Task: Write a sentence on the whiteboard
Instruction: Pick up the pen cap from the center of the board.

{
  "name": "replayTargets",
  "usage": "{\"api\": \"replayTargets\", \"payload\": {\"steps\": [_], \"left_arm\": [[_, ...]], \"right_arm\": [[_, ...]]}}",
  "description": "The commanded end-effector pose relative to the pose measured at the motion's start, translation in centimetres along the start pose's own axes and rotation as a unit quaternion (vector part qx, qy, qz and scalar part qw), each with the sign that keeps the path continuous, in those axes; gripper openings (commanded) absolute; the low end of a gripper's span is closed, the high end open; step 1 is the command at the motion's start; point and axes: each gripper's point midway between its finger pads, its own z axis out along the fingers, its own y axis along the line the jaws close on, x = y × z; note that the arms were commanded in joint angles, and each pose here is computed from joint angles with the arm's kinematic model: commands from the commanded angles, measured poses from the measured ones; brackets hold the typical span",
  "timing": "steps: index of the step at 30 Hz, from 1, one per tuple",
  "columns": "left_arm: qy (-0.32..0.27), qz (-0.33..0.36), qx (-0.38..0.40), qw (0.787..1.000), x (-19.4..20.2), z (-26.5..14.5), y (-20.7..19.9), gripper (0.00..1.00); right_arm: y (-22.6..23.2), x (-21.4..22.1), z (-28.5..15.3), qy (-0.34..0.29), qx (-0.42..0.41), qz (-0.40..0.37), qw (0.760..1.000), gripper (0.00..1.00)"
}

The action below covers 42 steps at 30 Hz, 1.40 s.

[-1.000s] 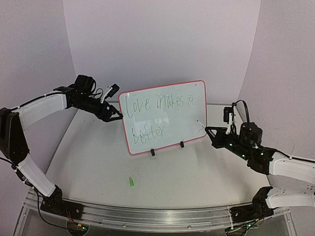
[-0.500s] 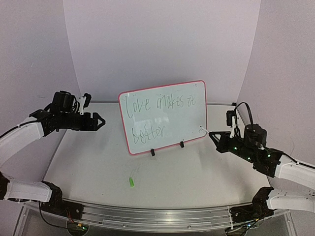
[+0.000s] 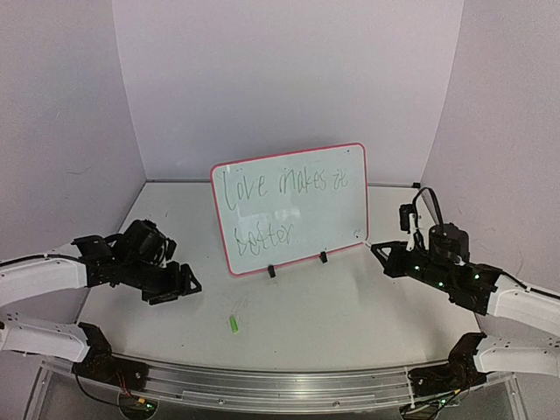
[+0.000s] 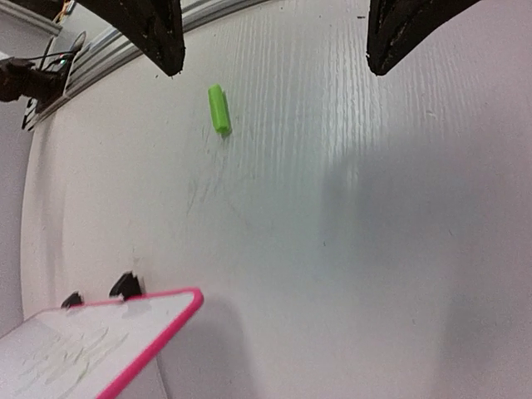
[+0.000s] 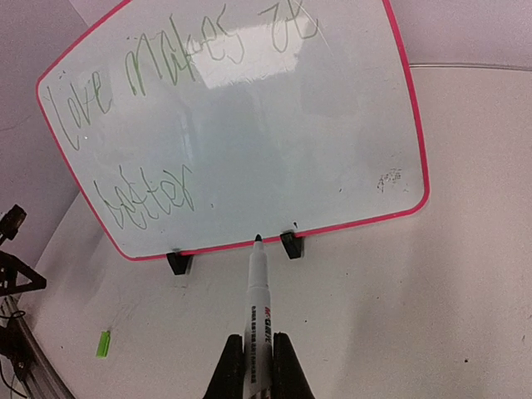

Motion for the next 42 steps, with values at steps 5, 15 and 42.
{"api": "replayTargets", "payload": {"steps": [5, 15, 42], "left_arm": [[0.058, 0.002, -0.021, 0.998, 5.0, 4.0, -3.3, 0.74], [0.088, 0.044, -0.047, 0.994, 5.9, 7.7, -5.1, 0.58], [0.133, 0.152, 0.026, 0.979, 6.5, 12.1, -10.7, 0.50]], "right_arm": [[0.0, 0.5, 0.4, 0.011, 0.009, 0.019, 1.000, 0.00], [-0.3, 1.4, 0.1, 0.015, 0.007, 0.024, 1.000, 0.00], [-0.8, 2.5, 0.6, 0.031, 0.016, 0.033, 0.999, 0.00]]}}
